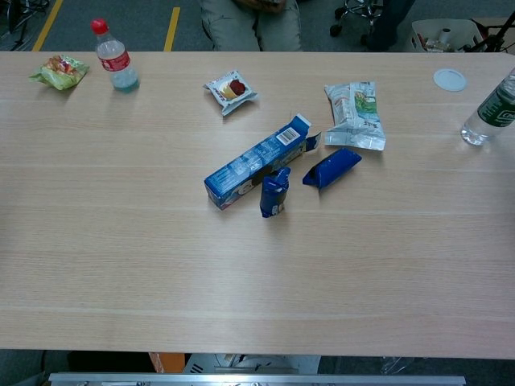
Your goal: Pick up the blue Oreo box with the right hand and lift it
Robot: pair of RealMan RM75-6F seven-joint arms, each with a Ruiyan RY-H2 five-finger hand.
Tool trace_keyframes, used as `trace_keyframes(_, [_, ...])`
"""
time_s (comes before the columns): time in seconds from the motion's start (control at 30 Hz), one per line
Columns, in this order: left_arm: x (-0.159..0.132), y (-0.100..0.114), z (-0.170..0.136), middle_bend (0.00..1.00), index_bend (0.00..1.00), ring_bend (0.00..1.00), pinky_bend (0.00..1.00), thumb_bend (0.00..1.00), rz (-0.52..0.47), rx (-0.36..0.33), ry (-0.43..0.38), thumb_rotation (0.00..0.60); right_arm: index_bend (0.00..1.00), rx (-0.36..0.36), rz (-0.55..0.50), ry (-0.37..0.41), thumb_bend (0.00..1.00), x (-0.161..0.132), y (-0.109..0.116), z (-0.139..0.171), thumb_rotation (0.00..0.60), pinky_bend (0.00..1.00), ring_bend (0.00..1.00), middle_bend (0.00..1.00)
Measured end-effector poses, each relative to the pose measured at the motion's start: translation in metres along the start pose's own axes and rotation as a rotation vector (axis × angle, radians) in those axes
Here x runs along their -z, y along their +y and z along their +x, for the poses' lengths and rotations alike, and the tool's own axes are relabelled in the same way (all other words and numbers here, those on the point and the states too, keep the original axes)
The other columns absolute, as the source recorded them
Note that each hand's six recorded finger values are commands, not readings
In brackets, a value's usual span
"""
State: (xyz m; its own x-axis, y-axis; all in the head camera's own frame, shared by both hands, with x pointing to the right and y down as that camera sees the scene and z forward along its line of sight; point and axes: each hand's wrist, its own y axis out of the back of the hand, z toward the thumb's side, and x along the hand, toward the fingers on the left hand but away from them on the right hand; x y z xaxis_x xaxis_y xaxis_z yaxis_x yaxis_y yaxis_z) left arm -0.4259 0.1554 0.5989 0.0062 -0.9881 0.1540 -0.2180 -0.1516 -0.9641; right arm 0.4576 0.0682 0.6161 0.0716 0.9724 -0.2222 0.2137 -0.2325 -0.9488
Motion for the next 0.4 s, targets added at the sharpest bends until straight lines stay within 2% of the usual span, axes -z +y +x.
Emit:
trace_keyframes(0.2, [-0.004, -0.003, -0.001, 0.13, 0.13, 0.10, 0.07, 0.26, 0.005, 0.011, -0.001, 0.600, 0.34, 0.011, -0.013, -0.020, 0.10, 0.010, 0.002, 0.017, 0.600, 0.33, 0.28, 0.37])
trace_keyframes(0.4, [-0.005, -0.004, 0.001, 0.13, 0.13, 0.10, 0.07, 0.26, 0.005, 0.017, -0.003, 0.600, 0.35, 0.008, -0.015, -0.034, 0.10, 0.016, 0.002, 0.020, 0.600, 0.33, 0.28, 0.37])
